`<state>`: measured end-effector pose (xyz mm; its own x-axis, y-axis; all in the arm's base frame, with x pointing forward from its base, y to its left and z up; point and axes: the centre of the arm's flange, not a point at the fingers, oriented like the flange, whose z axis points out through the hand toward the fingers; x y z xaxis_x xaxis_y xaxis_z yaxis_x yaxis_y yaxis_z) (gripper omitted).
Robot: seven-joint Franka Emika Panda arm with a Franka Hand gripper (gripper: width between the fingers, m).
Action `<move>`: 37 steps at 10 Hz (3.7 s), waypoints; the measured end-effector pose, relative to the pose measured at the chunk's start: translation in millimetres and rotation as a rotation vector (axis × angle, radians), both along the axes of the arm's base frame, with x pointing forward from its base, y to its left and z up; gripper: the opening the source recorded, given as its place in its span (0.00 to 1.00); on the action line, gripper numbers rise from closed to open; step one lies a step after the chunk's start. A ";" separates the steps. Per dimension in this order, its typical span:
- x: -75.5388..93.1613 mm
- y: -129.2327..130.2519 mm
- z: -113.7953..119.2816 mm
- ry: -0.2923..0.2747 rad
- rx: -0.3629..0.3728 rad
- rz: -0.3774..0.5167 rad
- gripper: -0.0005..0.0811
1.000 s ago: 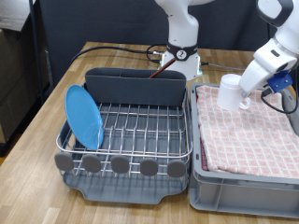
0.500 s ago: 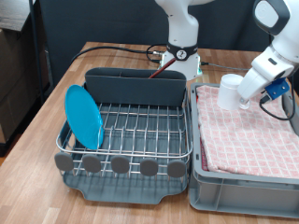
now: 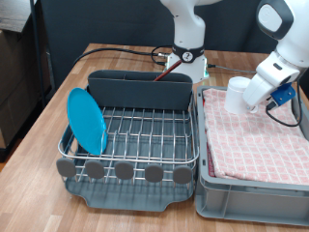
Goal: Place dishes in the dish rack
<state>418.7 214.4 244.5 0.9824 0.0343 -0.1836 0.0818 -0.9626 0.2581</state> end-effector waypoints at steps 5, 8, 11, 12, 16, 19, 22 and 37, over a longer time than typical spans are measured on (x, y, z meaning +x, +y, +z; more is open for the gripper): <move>-3.3 -4.1 -4.4 0.010 -0.004 -0.007 0.37; -3.5 -4.1 -3.2 0.016 -0.005 -0.027 0.10; -1.1 -3.7 8.2 0.030 -0.016 -0.064 0.10; 1.0 -3.1 14.2 0.030 -0.014 -0.073 0.10; 12.0 -8.2 45.4 -0.008 0.012 -0.158 0.10; 25.4 -25.3 80.0 -0.120 0.032 -0.279 0.10; 26.5 -29.3 83.9 -0.150 0.030 -0.265 0.10; 159.0 -114.7 92.7 -0.403 0.011 -0.459 0.10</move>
<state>577.8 99.7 337.2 0.8895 -0.4093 0.2033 -0.4440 -0.8793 0.1722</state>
